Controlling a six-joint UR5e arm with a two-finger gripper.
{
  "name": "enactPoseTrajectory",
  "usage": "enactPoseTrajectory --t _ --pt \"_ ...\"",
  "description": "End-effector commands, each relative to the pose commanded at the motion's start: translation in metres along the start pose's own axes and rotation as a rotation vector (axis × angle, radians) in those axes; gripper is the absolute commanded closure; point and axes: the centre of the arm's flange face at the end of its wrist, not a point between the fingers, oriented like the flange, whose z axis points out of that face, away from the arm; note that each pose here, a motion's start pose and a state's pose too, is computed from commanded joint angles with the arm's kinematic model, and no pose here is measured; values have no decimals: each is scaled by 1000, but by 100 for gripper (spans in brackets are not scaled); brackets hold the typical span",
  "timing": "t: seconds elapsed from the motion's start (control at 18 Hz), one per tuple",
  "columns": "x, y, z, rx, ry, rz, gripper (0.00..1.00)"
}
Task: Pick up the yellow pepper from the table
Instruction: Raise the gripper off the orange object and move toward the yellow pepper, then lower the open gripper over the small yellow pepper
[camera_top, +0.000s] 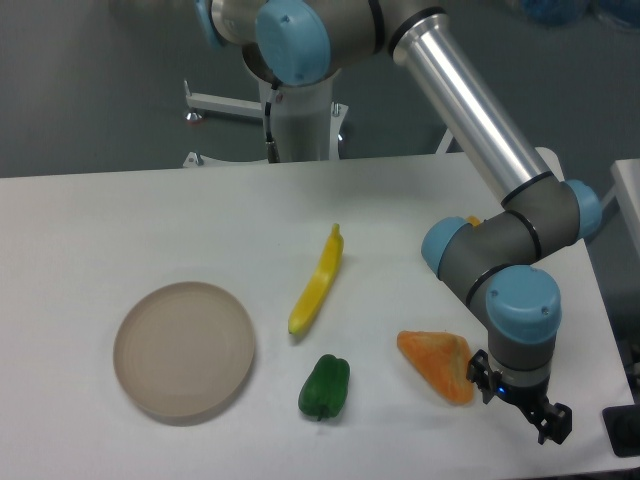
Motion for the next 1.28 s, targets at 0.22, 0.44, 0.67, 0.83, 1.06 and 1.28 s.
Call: enactPoseTrajectory --t 0.22,0.44,0.67,0.83,1.06,1.28 --pt "1 0 -2 1 2 0 0" --pt "7 0 -8 -2 12 -4 0" --pt "21 5 -27 -7 33 1 0" --pt "39 16 -48 -21 78 4 0" --pt "57 43 -82 -57 184 3 0" --pt "78 80 -101 -100 287 -22 0"
